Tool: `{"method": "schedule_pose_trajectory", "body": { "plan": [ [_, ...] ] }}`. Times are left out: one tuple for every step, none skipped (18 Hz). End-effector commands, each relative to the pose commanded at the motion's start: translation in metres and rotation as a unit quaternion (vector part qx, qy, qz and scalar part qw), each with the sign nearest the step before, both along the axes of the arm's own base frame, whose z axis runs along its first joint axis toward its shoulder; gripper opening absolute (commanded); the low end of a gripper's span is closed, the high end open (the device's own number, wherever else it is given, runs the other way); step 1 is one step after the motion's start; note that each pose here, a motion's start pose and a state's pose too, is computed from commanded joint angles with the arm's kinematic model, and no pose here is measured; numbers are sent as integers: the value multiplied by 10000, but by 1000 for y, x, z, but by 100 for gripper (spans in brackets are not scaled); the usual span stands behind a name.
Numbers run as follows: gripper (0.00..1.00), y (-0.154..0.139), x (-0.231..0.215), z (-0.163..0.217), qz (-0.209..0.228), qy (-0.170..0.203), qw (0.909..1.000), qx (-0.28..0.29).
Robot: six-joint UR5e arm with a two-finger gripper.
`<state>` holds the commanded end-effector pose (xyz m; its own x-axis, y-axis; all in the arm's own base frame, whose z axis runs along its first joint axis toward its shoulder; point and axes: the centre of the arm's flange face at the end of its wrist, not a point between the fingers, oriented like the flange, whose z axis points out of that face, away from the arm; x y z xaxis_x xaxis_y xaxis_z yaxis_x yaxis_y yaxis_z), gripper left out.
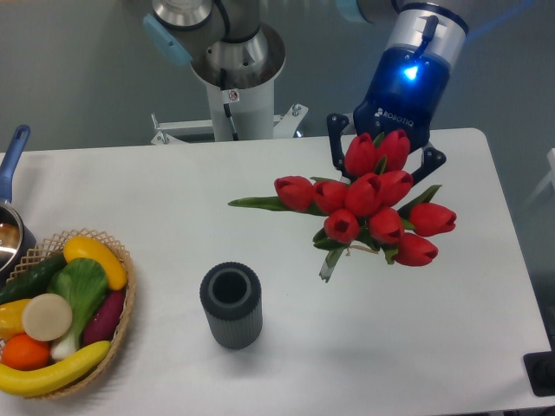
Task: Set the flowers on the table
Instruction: 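Hold the red tulip bouquet in the gripper and lift it slightly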
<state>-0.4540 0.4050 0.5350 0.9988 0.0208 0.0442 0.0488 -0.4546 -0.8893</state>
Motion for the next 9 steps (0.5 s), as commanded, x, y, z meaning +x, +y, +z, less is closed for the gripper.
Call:
{"method": "schedule_pose_trajectory", "body": {
  "plan": [
    [30, -1, 2, -5, -20, 14, 10000, -19],
    [30, -2, 5, -14, -76, 46, 9999, -57],
    [30, -2, 5, -17, -139, 132, 9998, -70],
    [30, -5, 3, -18, -117, 131, 9998, -75],
    [30, -9, 1, -21, -79, 104, 9999, -95],
    [30, -11, 0, -21, -55, 104, 9999, -95],
    [30, -14, -1, -19, -28, 120, 9999, -96],
    [30, -16, 1, -18, 21, 160, 9997, -164],
    [30, -19, 0, -18, 142, 224, 9991, -324]
  ]
}}
